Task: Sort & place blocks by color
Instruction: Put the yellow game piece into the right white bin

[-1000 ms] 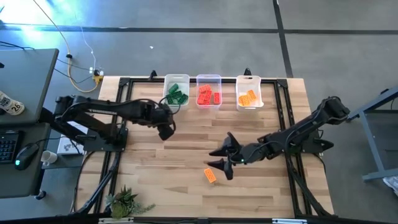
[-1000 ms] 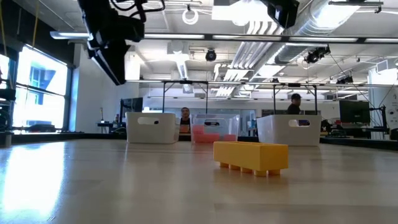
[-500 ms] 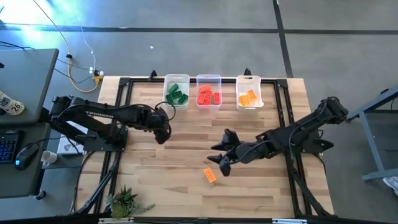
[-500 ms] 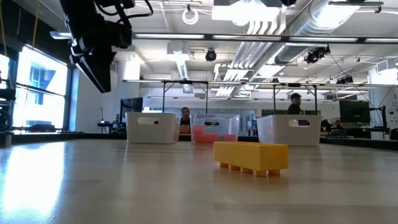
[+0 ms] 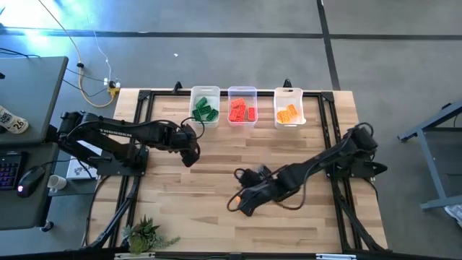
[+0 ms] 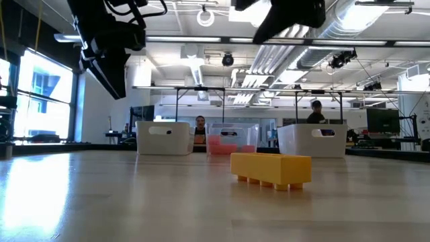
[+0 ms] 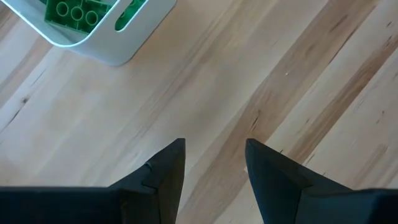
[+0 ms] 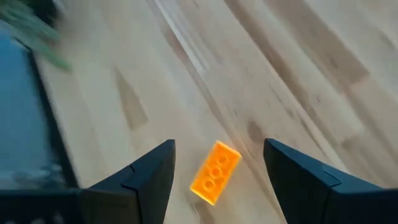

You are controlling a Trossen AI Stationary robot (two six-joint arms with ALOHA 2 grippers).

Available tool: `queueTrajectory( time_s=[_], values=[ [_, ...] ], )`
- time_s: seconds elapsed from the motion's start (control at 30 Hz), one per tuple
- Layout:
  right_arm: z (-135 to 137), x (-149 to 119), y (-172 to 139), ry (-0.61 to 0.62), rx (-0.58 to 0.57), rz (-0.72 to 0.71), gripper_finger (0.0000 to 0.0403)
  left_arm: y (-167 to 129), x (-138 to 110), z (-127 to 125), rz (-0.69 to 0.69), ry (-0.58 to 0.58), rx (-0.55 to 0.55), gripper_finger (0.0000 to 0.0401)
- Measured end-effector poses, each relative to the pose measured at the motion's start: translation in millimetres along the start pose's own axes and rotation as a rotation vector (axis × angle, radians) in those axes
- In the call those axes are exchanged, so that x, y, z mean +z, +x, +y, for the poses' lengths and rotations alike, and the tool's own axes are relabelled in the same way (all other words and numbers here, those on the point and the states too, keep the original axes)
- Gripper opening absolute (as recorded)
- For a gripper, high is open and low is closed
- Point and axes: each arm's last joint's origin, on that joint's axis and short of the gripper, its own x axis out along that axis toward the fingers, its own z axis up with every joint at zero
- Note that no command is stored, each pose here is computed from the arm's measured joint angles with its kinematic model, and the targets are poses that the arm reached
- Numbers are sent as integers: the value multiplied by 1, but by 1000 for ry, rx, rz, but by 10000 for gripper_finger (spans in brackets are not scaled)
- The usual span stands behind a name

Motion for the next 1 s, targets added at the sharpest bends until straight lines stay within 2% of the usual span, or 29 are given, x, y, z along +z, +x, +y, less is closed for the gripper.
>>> queueTrajectory(
  time_s=[0.1, 0.37, 1.0],
  values=[
    [4, -5, 15, -1, -44, 72, 233, 0, 0, 0, 0, 4, 0, 156],
    [7, -17, 44, 73, -67, 180, 233, 0, 0, 0, 0, 10, 0, 156],
    [5, -40, 93, 205, -172, 266, 233, 0, 0, 0, -1, 10, 0, 156]
  ],
)
